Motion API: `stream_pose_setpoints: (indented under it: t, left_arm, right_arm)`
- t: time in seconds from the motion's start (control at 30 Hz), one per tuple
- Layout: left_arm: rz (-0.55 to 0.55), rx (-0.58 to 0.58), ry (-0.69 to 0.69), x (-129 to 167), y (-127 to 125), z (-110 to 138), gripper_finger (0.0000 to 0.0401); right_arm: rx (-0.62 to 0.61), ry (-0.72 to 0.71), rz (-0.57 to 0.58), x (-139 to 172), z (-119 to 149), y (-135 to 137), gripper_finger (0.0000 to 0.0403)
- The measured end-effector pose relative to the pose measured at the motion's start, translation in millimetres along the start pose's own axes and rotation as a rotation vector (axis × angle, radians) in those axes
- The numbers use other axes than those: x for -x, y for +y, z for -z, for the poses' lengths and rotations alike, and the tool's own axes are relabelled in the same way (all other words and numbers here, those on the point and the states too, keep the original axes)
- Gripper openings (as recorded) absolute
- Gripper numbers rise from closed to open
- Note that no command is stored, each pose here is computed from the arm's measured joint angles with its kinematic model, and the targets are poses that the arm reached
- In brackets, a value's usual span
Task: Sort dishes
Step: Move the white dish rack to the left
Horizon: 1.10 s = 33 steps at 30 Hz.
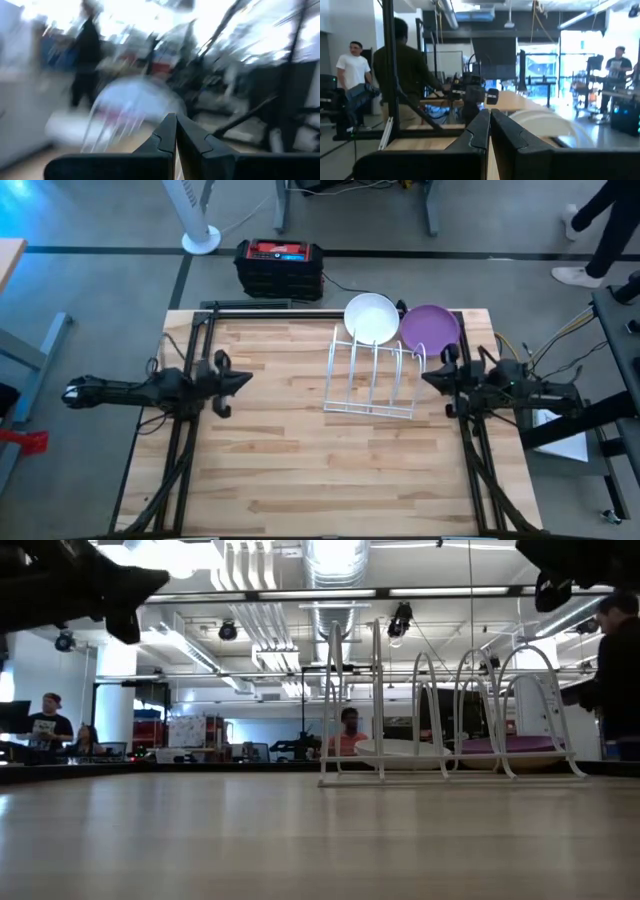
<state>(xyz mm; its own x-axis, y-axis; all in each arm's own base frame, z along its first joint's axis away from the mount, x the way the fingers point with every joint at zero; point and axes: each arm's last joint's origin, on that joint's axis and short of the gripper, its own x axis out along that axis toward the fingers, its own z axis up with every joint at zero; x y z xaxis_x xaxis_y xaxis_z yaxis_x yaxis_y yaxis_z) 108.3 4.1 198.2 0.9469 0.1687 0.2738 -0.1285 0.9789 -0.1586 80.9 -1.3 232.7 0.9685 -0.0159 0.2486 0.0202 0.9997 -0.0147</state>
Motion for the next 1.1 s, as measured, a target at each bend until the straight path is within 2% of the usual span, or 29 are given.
stream_pose_setpoints:
  t: [0.27, 0.5, 0.6, 0.77, 0.87, 1.1]
  left_arm:
    - [0.028, -0.026, -0.174, 1, -2, -17, 0.0]
    - [0.037, -0.006, -0.282, 4, -3, -27, 0.0]
    - [0.035, -0.002, -0.293, 4, -3, -28, 0.0]
    - [-0.06, 0.021, -0.305, 4, 0, -29, 0.0]
    - [-0.066, 0.02, -0.294, 3, 0, -28, 0.0]
    - [-0.072, 0.058, -0.234, -2, 0, -21, 0.0]
  right_arm:
    - [0.094, 0.012, 0.0, 4, -19, 0, 0.0009]
    - [0.052, -0.013, 0.002, 9, -37, -1, 0.0009]
    - [0.03, -0.047, 0.003, 11, -49, -1, 0.0009]
    - [0.018, -0.105, 0.003, 17, -67, -1, 0.0009]
    - [-0.021, -0.113, 0.001, 20, -75, -1, 0.0008]
    - [0.019, -0.044, 0.002, 16, -73, -1, 0.0009]
